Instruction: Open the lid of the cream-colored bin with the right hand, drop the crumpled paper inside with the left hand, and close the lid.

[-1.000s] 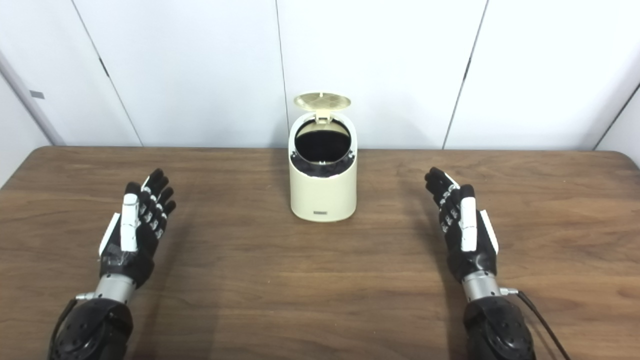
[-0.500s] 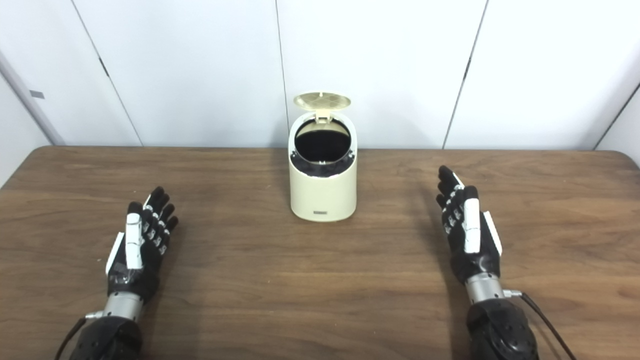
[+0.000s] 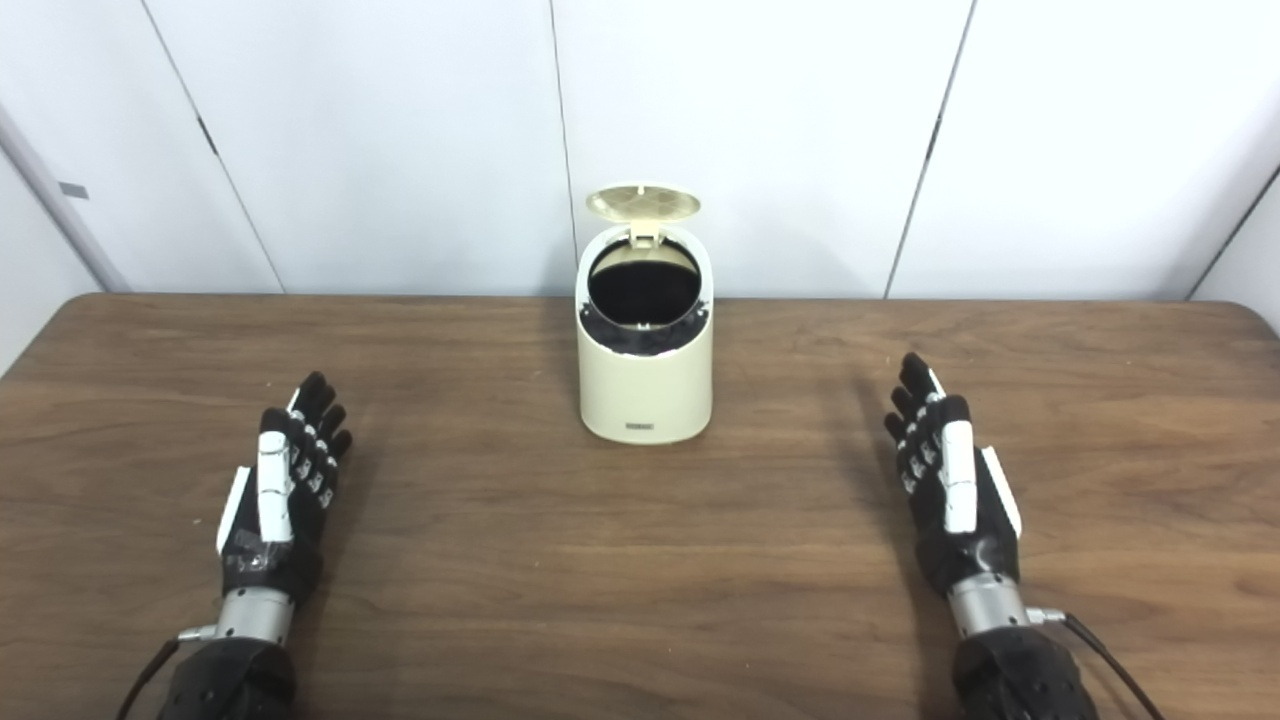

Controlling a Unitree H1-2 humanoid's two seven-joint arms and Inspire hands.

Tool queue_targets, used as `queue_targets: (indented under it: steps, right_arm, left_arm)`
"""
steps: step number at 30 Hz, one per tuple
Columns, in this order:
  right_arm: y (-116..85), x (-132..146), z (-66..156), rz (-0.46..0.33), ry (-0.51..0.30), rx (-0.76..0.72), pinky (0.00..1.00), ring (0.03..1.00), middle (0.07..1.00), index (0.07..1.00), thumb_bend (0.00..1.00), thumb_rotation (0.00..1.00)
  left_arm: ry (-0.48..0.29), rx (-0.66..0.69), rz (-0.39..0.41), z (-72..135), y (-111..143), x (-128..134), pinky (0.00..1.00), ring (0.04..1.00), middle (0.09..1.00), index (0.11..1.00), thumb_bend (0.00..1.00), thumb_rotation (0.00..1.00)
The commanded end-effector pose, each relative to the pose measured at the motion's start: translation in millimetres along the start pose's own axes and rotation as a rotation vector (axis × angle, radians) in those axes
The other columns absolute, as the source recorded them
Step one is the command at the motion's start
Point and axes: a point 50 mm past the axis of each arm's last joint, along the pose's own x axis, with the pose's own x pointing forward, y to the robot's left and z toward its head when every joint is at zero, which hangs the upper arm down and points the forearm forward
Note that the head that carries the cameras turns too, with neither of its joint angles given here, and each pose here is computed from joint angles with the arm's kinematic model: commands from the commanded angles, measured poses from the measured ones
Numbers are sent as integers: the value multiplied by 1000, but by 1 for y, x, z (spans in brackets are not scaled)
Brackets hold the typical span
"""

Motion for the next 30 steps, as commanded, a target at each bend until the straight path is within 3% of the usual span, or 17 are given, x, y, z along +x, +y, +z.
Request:
queue_targets:
  steps: [1,13,18,26,30]
  right_arm:
    - [-8,-16,-10,-28,39,-8,1000,1000,1000,966,520,1000]
    - [-22,-10,25,-7,5,-110,1000,1000,991,949,516,1000]
    - [-18,5,41,-4,-16,-176,1000,975,959,917,587,1000]
    - [-8,29,71,32,-56,-306,977,947,944,901,597,1000]
    - [-3,40,86,66,-85,-374,945,947,943,907,550,1000]
  left_arm:
    - [-7,8,-11,-5,-1,-5,1000,1000,1000,1000,563,1000]
    - [-6,20,-29,-12,-8,-11,1000,989,981,978,562,1000]
    - [-7,48,-38,-14,-7,-13,1000,987,977,971,572,1000]
    - [3,34,-9,-14,-8,-18,1000,978,967,964,563,1000]
    - [10,47,-3,-17,-9,-20,999,966,961,960,568,1000]
